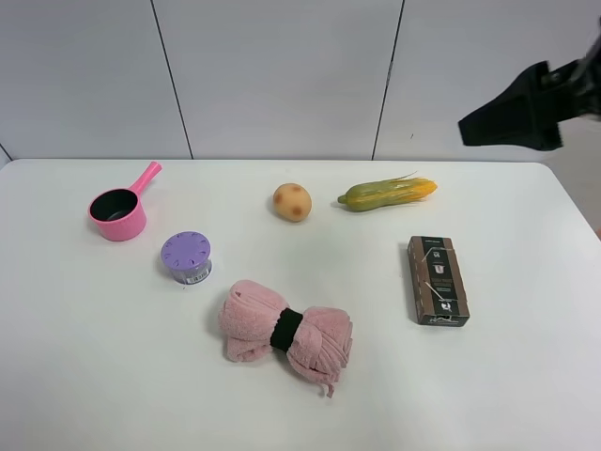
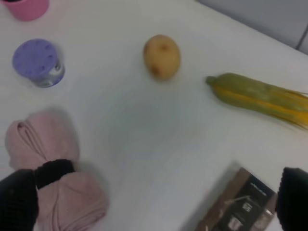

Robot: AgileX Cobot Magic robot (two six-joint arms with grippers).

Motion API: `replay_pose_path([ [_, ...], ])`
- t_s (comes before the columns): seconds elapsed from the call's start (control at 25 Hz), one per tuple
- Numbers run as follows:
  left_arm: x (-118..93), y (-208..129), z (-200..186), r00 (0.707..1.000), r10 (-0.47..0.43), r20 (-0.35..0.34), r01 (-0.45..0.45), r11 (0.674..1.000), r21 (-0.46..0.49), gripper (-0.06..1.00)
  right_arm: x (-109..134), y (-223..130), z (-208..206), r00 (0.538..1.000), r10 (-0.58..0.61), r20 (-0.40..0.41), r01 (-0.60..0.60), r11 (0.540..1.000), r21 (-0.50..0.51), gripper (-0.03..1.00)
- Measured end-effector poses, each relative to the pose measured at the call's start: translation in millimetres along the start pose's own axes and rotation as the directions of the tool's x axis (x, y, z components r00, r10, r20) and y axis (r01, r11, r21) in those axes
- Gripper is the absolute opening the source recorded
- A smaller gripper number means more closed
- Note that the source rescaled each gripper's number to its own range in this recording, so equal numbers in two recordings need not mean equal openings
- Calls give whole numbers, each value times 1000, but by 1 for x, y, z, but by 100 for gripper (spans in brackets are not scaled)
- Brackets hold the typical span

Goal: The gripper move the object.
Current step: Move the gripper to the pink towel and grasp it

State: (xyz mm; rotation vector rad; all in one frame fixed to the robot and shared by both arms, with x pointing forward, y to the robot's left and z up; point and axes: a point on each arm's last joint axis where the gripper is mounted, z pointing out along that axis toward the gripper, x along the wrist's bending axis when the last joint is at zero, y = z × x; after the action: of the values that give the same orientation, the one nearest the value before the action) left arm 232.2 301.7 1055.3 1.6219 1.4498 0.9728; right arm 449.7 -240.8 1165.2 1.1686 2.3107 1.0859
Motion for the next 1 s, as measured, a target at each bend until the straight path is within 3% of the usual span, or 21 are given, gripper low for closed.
replay_pose_path([
  [0.32, 0, 0, 0, 1000, 0, 0, 0, 1000, 0, 100, 50, 12, 82, 974, -155, -167, 174, 979, 105, 100],
  [0.68, 0, 0, 0, 1000, 0, 0, 0, 1000, 0, 100, 122, -8, 163, 910, -308, -277, 374, 899, 227, 100],
  [1.0, 0, 0, 0, 1000, 0, 0, 0, 1000, 0, 100, 151, -39, 228, 877, -349, -330, 448, 842, 301, 100],
])
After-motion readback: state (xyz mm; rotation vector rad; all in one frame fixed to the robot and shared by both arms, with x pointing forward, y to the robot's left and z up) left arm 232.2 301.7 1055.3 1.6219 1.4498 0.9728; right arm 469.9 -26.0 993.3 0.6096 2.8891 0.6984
